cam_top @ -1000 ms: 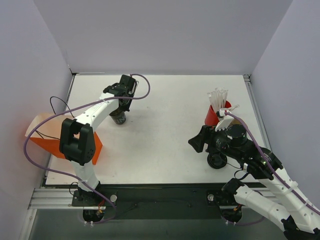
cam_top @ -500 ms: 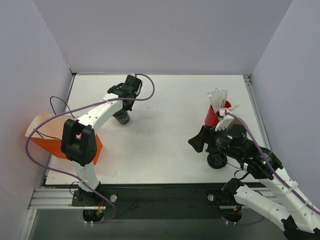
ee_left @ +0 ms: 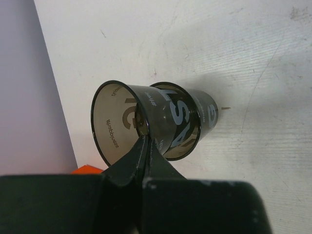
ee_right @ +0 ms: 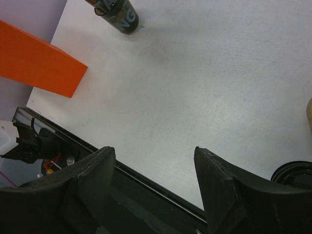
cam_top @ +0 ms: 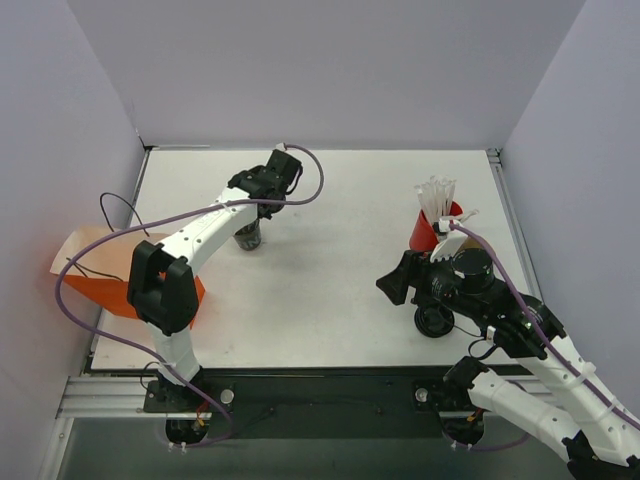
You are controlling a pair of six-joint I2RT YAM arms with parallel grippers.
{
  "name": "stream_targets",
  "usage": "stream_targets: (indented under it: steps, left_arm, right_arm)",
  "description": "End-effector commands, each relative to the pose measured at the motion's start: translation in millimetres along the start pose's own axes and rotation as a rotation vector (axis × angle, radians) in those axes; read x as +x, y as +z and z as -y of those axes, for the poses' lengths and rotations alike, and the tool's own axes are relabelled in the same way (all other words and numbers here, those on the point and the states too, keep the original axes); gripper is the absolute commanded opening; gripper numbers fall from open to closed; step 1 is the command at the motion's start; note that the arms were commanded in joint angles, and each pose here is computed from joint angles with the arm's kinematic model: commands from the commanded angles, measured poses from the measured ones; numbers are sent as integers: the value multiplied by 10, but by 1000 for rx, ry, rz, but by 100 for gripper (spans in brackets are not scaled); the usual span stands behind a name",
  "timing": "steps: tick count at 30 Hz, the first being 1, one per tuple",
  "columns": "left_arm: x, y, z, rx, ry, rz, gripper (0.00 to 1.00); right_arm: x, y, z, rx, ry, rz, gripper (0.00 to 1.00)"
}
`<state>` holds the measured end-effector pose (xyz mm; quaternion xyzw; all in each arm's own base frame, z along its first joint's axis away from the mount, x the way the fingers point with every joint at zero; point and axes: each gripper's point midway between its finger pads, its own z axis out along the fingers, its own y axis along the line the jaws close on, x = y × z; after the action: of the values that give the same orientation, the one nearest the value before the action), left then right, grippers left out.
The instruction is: Pack the takeout coffee
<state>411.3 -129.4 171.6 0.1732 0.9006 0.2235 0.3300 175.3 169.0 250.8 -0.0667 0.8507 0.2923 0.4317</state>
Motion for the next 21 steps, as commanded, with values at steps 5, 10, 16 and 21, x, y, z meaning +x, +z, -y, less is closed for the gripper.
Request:
stream_targets:
  steps: [5, 10, 16, 21]
  left_arm:
    - [-407, -496, -329, -80, -37, 125, 0]
    - [-568, -718, -303, -66, -28, 172, 0]
    - [-717, -974, 54, -31, 20, 233, 0]
    - [-721, -997, 567, -11, 97, 250, 0]
  right_arm:
    - [-196, -166, -80, -22, 12, 72, 66]
    - [-218, -205, -85, -24, 20, 84, 66]
    - [-289, -321, -33, -4, 40, 141, 66]
    - [-362, -450, 43, 30, 61, 196, 66]
